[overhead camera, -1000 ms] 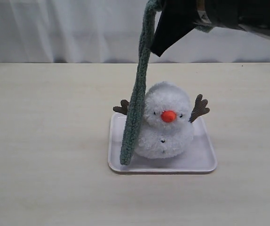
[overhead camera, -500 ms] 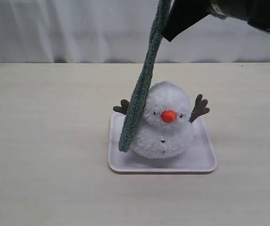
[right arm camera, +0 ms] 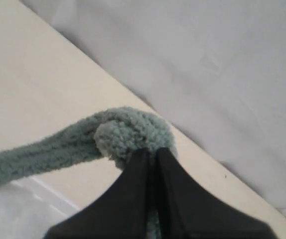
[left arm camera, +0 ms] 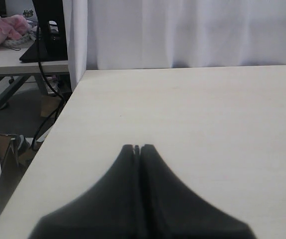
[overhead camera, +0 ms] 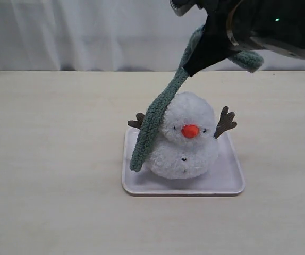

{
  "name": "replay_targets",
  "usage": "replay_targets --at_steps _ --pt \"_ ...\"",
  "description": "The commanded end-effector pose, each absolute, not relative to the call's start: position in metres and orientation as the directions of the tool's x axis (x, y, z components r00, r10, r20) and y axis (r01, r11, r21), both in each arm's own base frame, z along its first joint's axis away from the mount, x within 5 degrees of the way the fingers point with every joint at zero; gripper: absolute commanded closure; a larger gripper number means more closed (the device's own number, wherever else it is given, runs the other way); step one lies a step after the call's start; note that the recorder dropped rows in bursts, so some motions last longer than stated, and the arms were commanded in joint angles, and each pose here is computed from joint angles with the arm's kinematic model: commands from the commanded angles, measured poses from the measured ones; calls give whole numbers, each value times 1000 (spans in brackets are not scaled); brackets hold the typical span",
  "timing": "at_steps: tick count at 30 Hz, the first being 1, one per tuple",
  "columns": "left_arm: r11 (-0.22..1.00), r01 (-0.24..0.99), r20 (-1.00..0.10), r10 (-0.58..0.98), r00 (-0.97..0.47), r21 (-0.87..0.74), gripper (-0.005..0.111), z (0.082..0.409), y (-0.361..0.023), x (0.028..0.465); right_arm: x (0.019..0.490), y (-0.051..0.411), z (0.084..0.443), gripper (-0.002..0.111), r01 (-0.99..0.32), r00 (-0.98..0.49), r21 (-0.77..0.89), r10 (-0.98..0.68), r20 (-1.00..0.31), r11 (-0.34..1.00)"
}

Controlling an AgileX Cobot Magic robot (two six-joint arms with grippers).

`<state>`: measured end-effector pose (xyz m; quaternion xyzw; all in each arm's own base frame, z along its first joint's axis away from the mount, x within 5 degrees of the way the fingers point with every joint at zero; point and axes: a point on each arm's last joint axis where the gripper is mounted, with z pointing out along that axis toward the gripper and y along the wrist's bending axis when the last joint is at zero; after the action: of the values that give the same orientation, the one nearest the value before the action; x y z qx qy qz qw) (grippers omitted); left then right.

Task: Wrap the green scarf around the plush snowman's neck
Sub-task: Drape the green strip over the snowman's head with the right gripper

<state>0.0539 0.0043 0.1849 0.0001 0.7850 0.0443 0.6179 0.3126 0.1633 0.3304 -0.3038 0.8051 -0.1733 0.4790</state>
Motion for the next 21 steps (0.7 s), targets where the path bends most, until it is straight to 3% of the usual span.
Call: replay_targets --at_steps 1,9,21 --pt "997 -50 -974 54 -220 66 107 186 4 54 317 154 306 104 -300 -513 -608 -662 -547 735" --pt "997 -50 -974 54 -220 66 107 186 4 54 311 161 290 104 -400 -587 -513 -642 -493 759" --pt "997 -50 -974 54 -220 66 107 186 4 54 291 154 264 104 -504 -716 -430 -641 -277 749"
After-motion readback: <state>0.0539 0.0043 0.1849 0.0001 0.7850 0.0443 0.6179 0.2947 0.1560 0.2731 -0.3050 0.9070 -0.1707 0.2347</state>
